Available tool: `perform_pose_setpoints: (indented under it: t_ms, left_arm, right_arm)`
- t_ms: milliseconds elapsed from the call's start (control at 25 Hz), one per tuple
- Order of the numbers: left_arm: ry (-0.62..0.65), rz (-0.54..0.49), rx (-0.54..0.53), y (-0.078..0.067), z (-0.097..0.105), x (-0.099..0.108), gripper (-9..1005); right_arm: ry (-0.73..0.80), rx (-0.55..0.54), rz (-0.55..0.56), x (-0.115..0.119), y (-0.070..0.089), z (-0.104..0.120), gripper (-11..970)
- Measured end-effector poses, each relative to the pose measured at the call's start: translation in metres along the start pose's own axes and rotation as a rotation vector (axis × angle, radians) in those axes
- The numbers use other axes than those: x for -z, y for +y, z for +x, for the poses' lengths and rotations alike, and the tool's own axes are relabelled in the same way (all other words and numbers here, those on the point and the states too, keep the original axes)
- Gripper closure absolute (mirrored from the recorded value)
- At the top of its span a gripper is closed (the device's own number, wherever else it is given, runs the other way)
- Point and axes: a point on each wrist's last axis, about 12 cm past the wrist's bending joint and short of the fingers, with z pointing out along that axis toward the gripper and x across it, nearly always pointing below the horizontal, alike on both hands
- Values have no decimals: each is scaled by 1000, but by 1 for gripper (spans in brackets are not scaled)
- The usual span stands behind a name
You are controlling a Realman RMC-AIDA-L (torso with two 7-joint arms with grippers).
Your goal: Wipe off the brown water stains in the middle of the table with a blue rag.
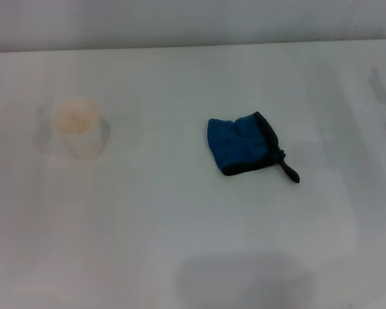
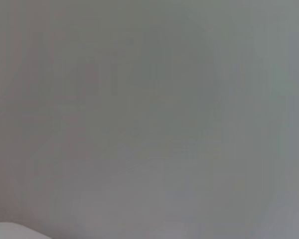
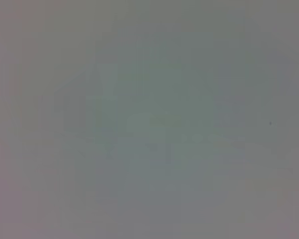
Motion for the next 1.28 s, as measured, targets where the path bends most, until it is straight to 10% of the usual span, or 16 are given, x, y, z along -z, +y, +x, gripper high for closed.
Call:
perform_pose_setpoints:
  t_ms: [1280]
  left_arm:
    - [53, 64, -33, -13, 6, -6, 108]
  right_arm:
    - [68, 36, -38, -6, 9, 6, 114]
